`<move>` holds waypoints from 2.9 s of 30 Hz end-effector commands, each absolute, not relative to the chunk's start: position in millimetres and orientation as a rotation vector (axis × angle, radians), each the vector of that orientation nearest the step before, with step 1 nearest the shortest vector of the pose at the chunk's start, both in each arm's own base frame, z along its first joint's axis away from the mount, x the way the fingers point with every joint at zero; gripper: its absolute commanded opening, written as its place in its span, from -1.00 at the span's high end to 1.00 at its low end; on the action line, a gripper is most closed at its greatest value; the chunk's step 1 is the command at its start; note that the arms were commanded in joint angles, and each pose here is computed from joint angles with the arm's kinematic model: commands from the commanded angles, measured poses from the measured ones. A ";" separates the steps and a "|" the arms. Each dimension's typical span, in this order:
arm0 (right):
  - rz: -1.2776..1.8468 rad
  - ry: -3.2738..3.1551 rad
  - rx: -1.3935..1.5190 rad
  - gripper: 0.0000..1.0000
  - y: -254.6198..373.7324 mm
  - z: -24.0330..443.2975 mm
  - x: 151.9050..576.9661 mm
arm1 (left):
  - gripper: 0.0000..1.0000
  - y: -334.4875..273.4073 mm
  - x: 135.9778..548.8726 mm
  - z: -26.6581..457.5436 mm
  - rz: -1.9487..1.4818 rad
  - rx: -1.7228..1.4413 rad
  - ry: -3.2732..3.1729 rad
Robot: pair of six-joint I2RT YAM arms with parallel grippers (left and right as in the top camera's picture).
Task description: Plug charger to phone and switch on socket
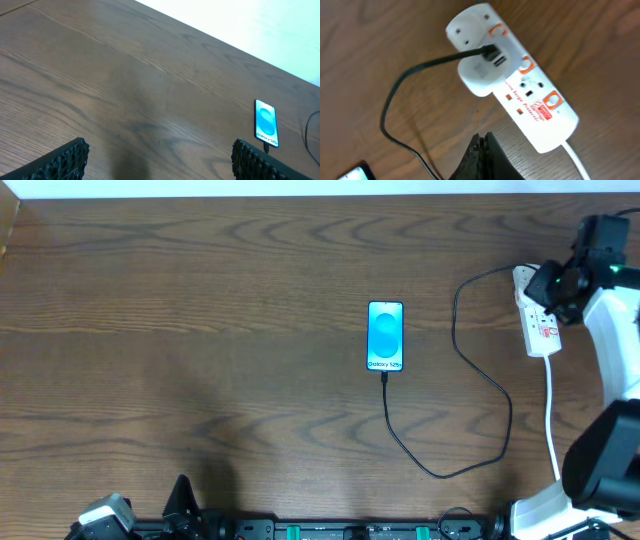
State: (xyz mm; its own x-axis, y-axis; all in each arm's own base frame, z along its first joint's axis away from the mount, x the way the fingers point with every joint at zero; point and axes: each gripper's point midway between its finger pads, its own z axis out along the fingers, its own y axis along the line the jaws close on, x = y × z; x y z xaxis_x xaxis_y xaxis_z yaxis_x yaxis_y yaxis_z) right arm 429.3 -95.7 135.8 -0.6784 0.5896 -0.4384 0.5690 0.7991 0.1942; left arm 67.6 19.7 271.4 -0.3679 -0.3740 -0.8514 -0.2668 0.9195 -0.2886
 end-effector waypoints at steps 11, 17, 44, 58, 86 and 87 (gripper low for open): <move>0.053 2.401 1.262 0.98 -120.2 105.7 434.1 | -0.82 21.1 66.1 271.3 -0.112 -0.469 1.964; 0.074 2.429 1.369 0.98 -132.6 81.2 436.1 | -0.83 21.0 66.1 271.3 -0.112 -0.468 1.964; 0.025 2.406 1.377 0.98 -153.3 52.7 459.0 | -0.82 21.1 66.1 271.3 -0.112 -0.469 1.964; 0.028 2.397 1.367 0.98 -155.1 46.1 465.0 | -0.82 21.1 66.1 271.3 -0.112 -0.469 1.964; 0.085 2.396 1.200 0.98 -155.3 79.2 482.6 | -0.82 21.1 66.1 271.3 -0.112 -0.469 1.964; 0.074 2.380 1.205 0.98 -160.1 85.3 481.3 | -0.82 21.1 66.1 271.3 -0.112 -0.469 1.964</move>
